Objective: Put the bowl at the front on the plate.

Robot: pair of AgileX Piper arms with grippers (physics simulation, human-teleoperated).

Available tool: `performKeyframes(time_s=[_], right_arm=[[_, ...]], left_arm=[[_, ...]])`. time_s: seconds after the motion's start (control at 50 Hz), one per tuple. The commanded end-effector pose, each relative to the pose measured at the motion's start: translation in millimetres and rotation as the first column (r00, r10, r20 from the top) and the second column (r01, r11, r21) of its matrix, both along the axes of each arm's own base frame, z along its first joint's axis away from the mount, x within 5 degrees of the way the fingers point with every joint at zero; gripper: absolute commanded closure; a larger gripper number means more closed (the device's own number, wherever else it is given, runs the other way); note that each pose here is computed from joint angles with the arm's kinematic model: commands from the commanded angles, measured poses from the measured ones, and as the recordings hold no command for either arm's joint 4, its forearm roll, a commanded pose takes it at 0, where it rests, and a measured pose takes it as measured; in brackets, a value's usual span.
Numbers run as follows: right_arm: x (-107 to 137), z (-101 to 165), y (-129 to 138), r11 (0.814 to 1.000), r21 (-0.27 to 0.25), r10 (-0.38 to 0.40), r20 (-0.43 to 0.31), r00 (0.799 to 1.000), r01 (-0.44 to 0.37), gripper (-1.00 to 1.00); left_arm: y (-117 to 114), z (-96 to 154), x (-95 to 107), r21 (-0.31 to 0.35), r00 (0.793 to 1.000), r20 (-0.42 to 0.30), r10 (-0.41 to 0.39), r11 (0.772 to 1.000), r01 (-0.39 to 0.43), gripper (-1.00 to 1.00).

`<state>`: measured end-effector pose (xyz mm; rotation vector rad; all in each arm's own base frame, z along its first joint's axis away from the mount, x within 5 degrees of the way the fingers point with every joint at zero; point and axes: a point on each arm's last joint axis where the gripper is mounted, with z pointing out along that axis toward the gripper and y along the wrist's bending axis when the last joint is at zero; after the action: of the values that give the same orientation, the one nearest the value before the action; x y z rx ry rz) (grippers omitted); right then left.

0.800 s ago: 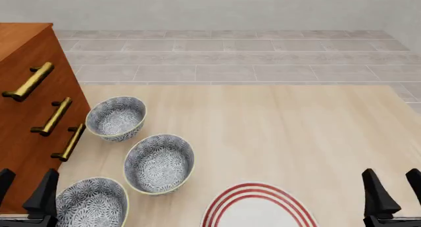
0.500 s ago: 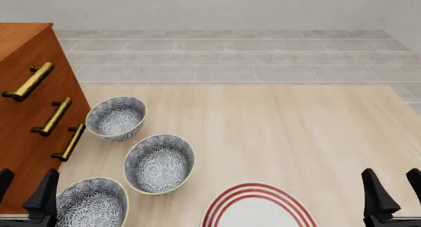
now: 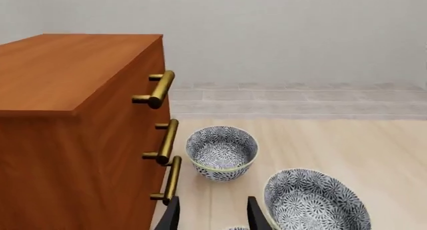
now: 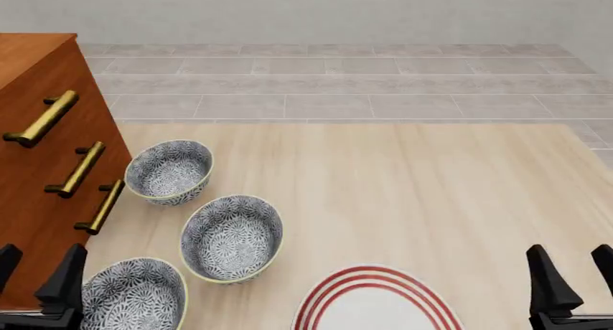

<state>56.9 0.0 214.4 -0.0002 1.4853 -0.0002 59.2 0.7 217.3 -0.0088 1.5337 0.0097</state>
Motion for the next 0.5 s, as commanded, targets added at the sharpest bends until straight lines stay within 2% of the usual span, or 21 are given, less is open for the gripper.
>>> performKeyframes(time_s=[0.02,0.04,0.1,0.12,0.14,0.16,0.18,0.24,0.26,0.28,0.32,0.34,0.36,0.38,0.42,0.44,0.46,0.48,0.5], right_arm=[[-0.1,-0.2,0.0,1.0,0.0,0.0,0.0,1.0,0.0,-1.0],[-0.1,-0.2,0.0,1.0,0.0,0.0,0.0,1.0,0.0,-1.0],[-0.1,-0.2,0.0,1.0,0.0,0.0,0.0,1.0,0.0,-1.0],[-0.2,-0.2,0.0,1.0,0.0,0.0,0.0,1.0,0.0,-1.0],[-0.1,-0.3,0.0,1.0,0.0,0.0,0.0,1.0,0.0,-1.0],[-0.1,-0.3,0.0,1.0,0.0,0.0,0.0,1.0,0.0,-1.0],[-0.1,-0.2,0.0,1.0,0.0,0.0,0.0,1.0,0.0,-1.0],[-0.1,-0.2,0.0,1.0,0.0,0.0,0.0,1.0,0.0,-1.0],[-0.1,-0.2,0.0,1.0,0.0,0.0,0.0,1.0,0.0,-1.0],[-0.1,-0.2,0.0,1.0,0.0,0.0,0.0,1.0,0.0,-1.0],[-0.1,-0.2,0.0,1.0,0.0,0.0,0.0,1.0,0.0,-1.0],[-0.1,-0.3,0.0,1.0,0.0,0.0,0.0,1.0,0.0,-1.0],[-0.1,-0.3,0.0,1.0,0.0,0.0,0.0,1.0,0.0,-1.0],[-0.1,-0.3,0.0,1.0,0.0,0.0,0.0,1.0,0.0,-1.0],[-0.1,-0.2,0.0,1.0,0.0,0.0,0.0,1.0,0.0,-1.0],[-0.1,-0.3,0.0,1.0,0.0,0.0,0.0,1.0,0.0,-1.0],[-0.1,-0.2,0.0,1.0,0.0,0.0,0.0,1.0,0.0,-1.0],[-0.1,-0.2,0.0,1.0,0.0,0.0,0.0,1.0,0.0,-1.0],[-0.1,-0.2,0.0,1.0,0.0,0.0,0.0,1.0,0.0,-1.0]], left_arm=[[-1.5,17.2,11.8,-0.06,0.982,-0.189,-0.024,0.998,0.013,-1.0],[-1.9,16.4,17.0,-0.072,0.97,-0.241,-0.029,0.997,0.012,-1.0],[-2.7,23.6,17.7,-0.051,0.956,-0.289,-0.039,0.998,0.025,-1.0],[-2.7,26.6,20.9,-0.054,0.942,-0.334,-0.037,0.998,0.02,-1.0],[-3.2,26.6,20.1,-0.054,0.939,-0.342,-0.043,0.998,0.026,-1.0],[-3.1,30.9,17.8,-0.064,0.938,-0.343,-0.044,0.998,0.023,-1.0],[-3.2,35.7,19.5,-0.111,0.917,-0.397,-0.046,0.994,0.001,-1.0],[-5.1,41.1,17.3,-0.104,0.908,-0.412,-0.068,0.994,0.028,-1.0],[-4.9,39.0,21.8,-0.117,0.889,-0.454,-0.062,0.993,0.01,-1.0],[-3.8,41.3,21.8,-0.114,0.89,-0.454,-0.05,0.993,-0.003,-1.0],[-4.0,38.8,24.2,-0.106,0.872,-0.488,-0.05,0.994,-0.002,-1.0],[-3.3,40.9,25.0,-0.114,0.847,-0.53,-0.042,0.993,-0.022,-1.0],[-3.6,38.0,25.4,-0.119,0.832,-0.553,-0.045,0.993,-0.025,-1.0],[-3.6,38.1,25.3,-0.119,0.832,-0.553,-0.045,0.993,-0.025,-1.0],[-4.1,40.7,24.9,-0.156,0.812,-0.582,-0.051,0.986,-0.05,-1.0],[-3.4,42.7,25.0,-0.154,0.802,-0.596,-0.044,0.986,-0.06,-1.0],[-4.8,42.8,24.5,-0.178,0.783,-0.62,-0.058,0.982,-0.068,-1.0],[-4.8,42.8,24.5,-0.178,0.783,-0.62,-0.058,0.982,-0.068,-1.0],[-2.8,38.9,26.7,-0.175,0.758,-0.651,-0.038,0.979,-0.101,-1.0]])
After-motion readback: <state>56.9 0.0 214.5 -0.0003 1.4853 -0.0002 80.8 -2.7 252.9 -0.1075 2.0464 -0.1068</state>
